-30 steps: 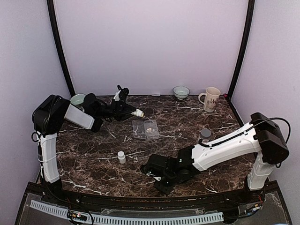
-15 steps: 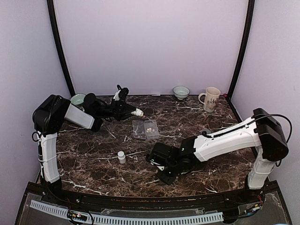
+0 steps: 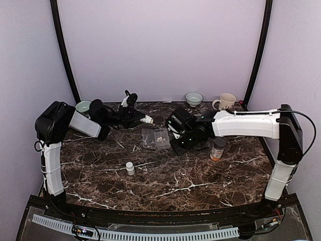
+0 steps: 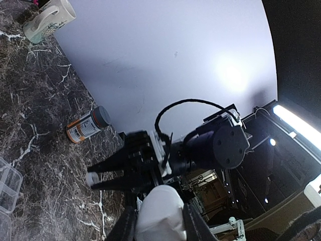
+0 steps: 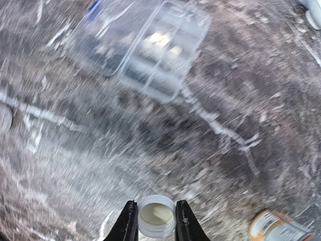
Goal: Sort the pills into containers
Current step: Place the lid of the pill bottle at the center of the board.
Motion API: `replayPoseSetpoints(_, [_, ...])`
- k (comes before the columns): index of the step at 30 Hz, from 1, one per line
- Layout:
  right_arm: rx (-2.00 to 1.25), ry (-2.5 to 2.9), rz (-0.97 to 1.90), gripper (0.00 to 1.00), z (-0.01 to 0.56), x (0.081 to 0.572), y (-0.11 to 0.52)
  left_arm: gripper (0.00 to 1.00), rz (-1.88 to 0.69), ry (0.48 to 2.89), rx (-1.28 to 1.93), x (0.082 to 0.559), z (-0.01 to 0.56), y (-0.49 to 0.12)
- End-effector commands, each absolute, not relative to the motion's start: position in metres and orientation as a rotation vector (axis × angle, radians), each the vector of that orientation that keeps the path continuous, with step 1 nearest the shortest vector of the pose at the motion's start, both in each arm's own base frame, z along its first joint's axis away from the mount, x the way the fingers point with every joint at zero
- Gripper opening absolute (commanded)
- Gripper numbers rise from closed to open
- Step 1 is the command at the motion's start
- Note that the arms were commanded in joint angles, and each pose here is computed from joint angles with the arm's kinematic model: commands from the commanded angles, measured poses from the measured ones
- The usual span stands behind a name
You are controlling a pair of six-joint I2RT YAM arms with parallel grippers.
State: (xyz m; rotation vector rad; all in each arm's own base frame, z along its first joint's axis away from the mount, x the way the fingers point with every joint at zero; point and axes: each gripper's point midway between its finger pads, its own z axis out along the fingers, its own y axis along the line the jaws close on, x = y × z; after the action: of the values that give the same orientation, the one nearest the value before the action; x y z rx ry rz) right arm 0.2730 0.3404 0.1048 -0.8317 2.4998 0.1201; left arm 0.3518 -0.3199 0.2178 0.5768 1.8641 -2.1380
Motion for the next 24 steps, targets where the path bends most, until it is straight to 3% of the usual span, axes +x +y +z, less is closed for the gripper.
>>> replayPoseSetpoints(1, [-0.718, 2.512, 0.013, 0.16, 0.112, 0.320, 0.319, 0.00, -2.115, 1.799, 0.654, 0.351, 0.235, -0.318])
replayPoseSetpoints(12, [-0.419, 2.616, -0.128, 0.16, 0.104, 0.401, 0.247, 0.00, -2.117, 1.843, 0.638, 0.351, 0.219, -0.319])
replayPoseSetpoints(24, [-0.286, 2.749, -0.200, 0.16, 0.065, 0.419, 0.191, 0.00, -2.111, 1.898, 0.590, 0.366, 0.189, -0.324])
